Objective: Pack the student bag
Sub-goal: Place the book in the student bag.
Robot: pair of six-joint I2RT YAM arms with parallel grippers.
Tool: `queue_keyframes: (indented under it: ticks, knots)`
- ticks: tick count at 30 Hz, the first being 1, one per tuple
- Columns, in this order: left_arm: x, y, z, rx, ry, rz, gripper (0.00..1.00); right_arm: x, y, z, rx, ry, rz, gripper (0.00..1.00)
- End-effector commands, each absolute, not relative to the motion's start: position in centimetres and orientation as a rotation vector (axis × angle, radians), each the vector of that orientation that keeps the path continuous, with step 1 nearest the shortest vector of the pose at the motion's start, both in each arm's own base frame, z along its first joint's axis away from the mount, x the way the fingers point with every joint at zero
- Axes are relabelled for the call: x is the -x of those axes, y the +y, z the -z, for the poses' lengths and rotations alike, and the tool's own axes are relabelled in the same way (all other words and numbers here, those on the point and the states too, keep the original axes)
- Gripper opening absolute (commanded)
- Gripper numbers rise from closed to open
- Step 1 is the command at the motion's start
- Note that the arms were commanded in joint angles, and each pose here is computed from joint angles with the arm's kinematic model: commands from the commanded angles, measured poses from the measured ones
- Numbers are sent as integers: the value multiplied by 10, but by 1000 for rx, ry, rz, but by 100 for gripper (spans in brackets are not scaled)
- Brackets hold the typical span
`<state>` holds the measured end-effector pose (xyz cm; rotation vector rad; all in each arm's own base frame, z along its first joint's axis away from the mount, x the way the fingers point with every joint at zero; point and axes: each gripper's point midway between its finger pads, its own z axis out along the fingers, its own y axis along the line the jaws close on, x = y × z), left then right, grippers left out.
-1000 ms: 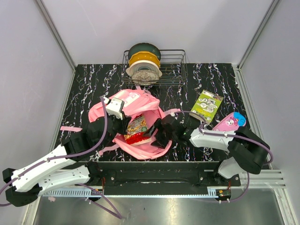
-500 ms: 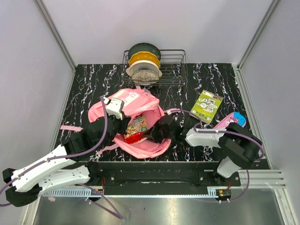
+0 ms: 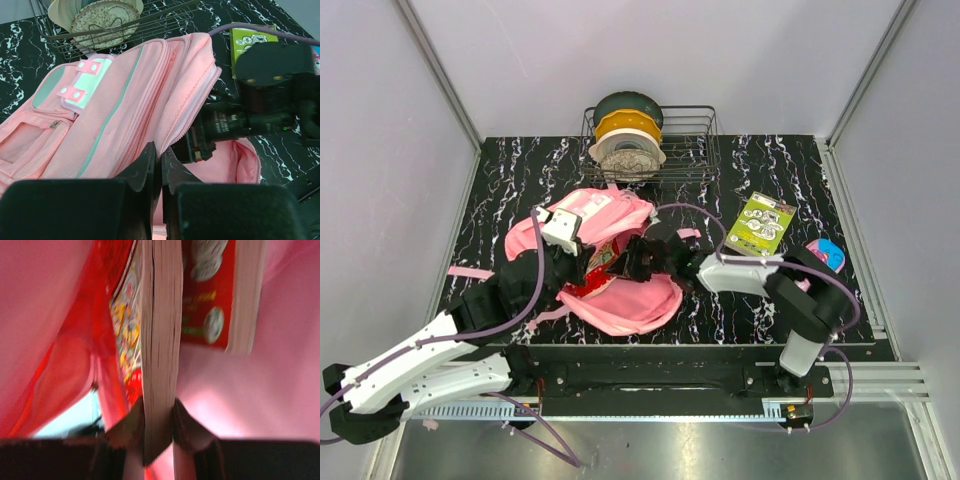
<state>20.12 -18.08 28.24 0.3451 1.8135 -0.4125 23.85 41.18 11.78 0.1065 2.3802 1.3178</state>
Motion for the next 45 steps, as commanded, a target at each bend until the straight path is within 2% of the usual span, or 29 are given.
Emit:
queue_keyframes:
  ticks: [1, 3, 5, 10, 11, 15, 22, 24, 28, 37, 40, 43, 44, 45]
  knots:
    - [-205, -185, -333, -261, 1655, 522, 0, -255, 443, -141, 35, 2275, -1494, 4]
    - [-203, -185, -334, -268, 1650, 532, 0, -260, 448, -137, 10, 2275, -1503, 7]
    - [-203, -185, -333, -269, 1651, 533, 0, -269, 448, -138, -50, 2248, -1493, 15]
    - [-202, -187, -331, -279, 1654, 545, 0, -279, 455, -146, -116, 2190, -1534, 22]
    - [-202, -188, -330, -278, 1655, 546, 0, -283, 457, -147, -131, 2168, -1543, 30]
    - [-202, -190, -330, -281, 1655, 552, 0, -293, 456, -141, -183, 2165, -1502, 43]
    - [-203, -187, -330, -273, 1658, 539, 0, -284, 442, -148, -153, 2156, -1480, 50]
    - [-203, -186, -331, -272, 1659, 532, 0, -279, 427, -154, -108, 2163, -1398, 59]
    - [-205, -185, -333, -260, 1658, 520, 0, -263, 404, -155, -67, 2213, -1316, 67]
    - [-210, -177, -327, -217, 1680, 469, 0, -219, 321, -163, -91, 2232, -1139, 68]
    - [-210, -175, -325, -218, 1685, 462, 0, -216, 267, -161, -205, 2215, -932, 75]
    - [-207, -184, -317, -271, 1706, 483, 0, -221, 211, -175, -336, 2138, -752, 89]
    - [-203, -195, -312, -331, 1724, 516, 24, -221, 195, -181, -353, 2117, -715, 92]
    - [-199, -202, -310, -378, 1735, 540, 40, -226, 182, -183, -386, 2104, -677, 95]
